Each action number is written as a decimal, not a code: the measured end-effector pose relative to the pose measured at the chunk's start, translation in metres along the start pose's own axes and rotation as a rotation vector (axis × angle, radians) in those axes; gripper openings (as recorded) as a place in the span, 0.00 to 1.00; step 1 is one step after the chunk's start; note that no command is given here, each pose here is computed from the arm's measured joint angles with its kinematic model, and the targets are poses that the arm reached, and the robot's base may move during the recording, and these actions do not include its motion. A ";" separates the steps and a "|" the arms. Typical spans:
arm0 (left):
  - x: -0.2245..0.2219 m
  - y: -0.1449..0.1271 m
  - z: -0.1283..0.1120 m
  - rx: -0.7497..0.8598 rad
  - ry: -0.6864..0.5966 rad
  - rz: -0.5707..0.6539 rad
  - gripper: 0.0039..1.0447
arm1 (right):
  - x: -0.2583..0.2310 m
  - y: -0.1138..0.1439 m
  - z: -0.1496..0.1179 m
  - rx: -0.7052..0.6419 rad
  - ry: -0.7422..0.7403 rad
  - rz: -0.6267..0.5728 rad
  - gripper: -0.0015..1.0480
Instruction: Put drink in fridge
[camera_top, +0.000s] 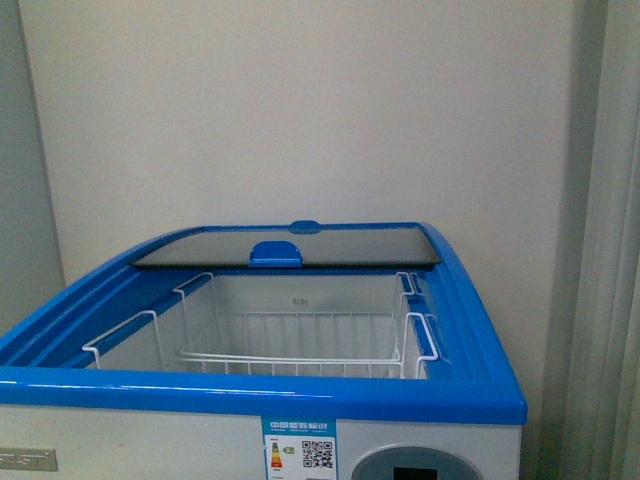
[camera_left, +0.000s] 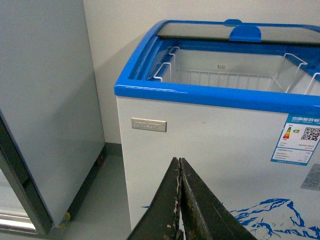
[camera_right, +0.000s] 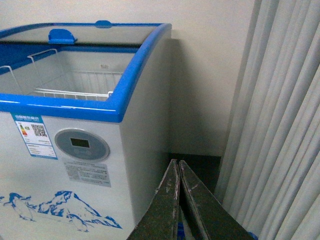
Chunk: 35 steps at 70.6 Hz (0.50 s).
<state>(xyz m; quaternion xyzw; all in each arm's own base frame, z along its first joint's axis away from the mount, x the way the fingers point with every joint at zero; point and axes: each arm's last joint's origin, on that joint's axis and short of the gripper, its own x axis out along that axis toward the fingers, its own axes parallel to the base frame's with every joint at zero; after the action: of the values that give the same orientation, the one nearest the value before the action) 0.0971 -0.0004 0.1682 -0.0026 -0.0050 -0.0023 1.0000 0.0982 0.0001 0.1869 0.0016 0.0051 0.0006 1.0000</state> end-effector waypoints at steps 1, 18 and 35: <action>0.000 0.000 0.000 0.000 0.000 0.000 0.02 | 0.000 0.000 0.000 0.000 0.000 0.000 0.03; 0.000 0.000 0.000 0.000 0.000 0.000 0.02 | 0.000 0.000 -0.009 0.000 -0.005 0.000 0.03; 0.000 0.000 0.000 0.000 0.000 0.000 0.02 | -0.001 0.000 -0.019 0.000 -0.015 0.000 0.03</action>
<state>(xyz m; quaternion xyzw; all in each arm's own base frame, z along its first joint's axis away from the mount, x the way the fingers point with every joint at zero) 0.0971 -0.0004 0.1682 -0.0024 -0.0050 -0.0023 1.0000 0.0972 0.0001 0.1681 0.0016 -0.0024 0.0004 1.0000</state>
